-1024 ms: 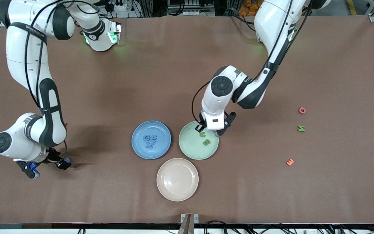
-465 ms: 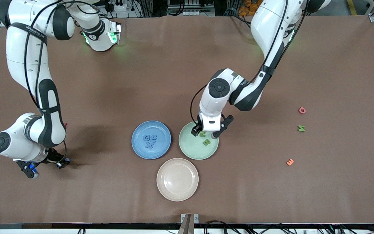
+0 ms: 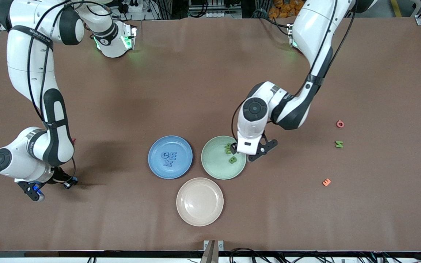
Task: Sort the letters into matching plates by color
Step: 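Place the green p on the green plate while the right gripper carries the e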
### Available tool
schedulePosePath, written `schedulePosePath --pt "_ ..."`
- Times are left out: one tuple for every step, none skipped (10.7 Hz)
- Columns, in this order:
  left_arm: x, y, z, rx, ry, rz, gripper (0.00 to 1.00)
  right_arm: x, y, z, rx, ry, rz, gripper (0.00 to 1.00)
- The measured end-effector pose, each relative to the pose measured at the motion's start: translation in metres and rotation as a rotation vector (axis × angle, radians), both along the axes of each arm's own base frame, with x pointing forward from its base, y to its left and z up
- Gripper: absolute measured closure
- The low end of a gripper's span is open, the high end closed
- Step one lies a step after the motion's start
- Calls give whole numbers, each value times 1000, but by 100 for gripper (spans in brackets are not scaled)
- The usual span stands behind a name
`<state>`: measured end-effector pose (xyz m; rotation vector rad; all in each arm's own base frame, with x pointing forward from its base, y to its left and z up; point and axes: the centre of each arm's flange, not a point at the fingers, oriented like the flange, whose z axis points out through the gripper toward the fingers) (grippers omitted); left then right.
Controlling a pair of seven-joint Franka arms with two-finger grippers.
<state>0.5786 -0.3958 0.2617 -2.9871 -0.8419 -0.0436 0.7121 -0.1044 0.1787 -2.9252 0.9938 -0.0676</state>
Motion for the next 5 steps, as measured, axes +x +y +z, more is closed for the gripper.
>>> schedulePosePath --pt "6 16 5 22 28 -58 0 1 3 0 0 -3 25 74" --pt "13 34 10 42 58 -114 0 3 10 0 0 -7 69 74" --pt "21 59 16 60 95 -158 0 5 23 1 3 -11 135 74" --pt "31 85 26 66 116 -191 0 8 39 0 9 -16 195 74" --pt "42 115 40 64 125 -223 0 11 59 2 14 -23 245 74"
